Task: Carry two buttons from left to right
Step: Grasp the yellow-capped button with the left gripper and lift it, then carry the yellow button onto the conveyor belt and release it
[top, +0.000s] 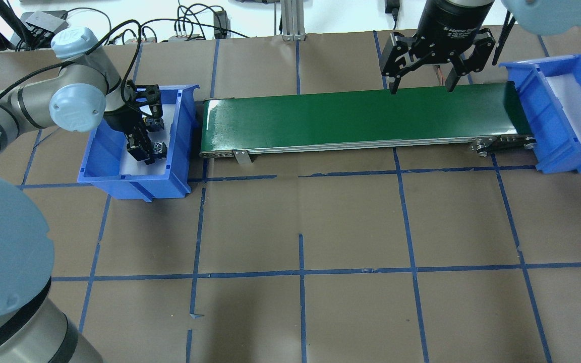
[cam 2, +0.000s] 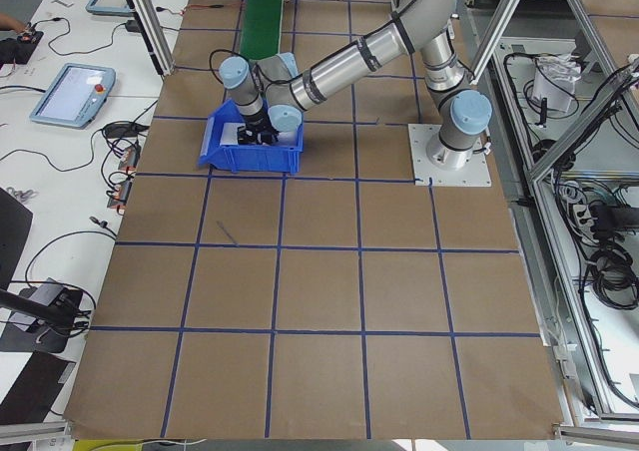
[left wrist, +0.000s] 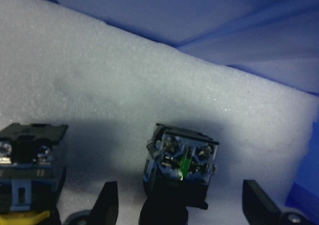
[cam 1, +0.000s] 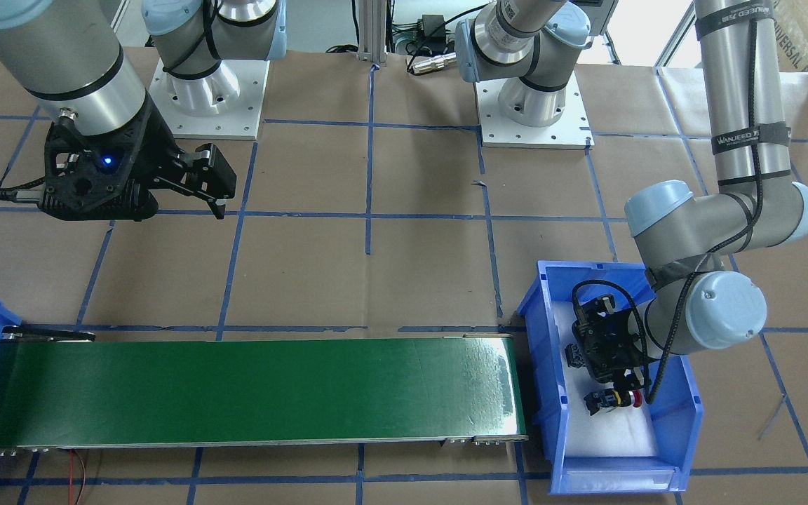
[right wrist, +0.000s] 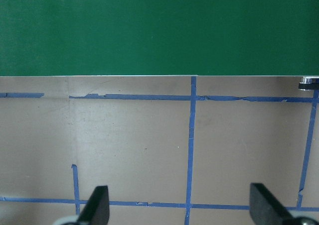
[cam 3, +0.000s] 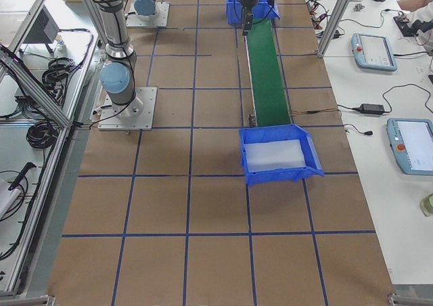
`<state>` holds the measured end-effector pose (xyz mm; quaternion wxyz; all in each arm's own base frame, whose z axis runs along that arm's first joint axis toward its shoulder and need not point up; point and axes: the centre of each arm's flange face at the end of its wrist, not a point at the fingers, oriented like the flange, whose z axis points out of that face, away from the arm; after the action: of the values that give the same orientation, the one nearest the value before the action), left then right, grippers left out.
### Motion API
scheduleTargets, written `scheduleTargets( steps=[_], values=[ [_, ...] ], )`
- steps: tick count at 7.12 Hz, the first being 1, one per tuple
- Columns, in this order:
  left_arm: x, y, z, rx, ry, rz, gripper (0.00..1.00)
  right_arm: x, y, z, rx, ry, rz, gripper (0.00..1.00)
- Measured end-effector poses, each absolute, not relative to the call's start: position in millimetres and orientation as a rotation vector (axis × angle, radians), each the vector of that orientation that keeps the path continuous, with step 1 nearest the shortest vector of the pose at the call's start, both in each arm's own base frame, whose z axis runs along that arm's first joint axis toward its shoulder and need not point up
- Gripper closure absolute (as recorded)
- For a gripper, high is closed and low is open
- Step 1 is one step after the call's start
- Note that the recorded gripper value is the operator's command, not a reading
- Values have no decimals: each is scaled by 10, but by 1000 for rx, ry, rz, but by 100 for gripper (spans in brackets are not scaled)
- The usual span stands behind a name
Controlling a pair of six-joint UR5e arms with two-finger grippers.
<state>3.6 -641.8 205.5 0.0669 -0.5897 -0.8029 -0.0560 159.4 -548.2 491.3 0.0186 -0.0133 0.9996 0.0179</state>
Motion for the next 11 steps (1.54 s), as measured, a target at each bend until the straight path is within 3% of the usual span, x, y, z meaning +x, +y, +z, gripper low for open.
scheduleTargets(
  steps=[3, 5, 8, 11],
  values=[
    [39, -6477, 2355, -1783, -2474, -116, 93, 1594, -5487, 4909, -50, 3104, 55, 0],
    [-11, -6400, 2934, -1643, -2636, -36, 93, 1594, -5487, 4907, -52, 3104, 55, 0],
    [-438, -6273, 3536, -1040, -2975, 79, 93, 1593, -5487, 4907, -53, 3104, 55, 0],
    [-1307, -6351, 3592, -476, -3106, 89, 92, 1589, -5488, 4904, -54, 3104, 56, 0]
  ],
)
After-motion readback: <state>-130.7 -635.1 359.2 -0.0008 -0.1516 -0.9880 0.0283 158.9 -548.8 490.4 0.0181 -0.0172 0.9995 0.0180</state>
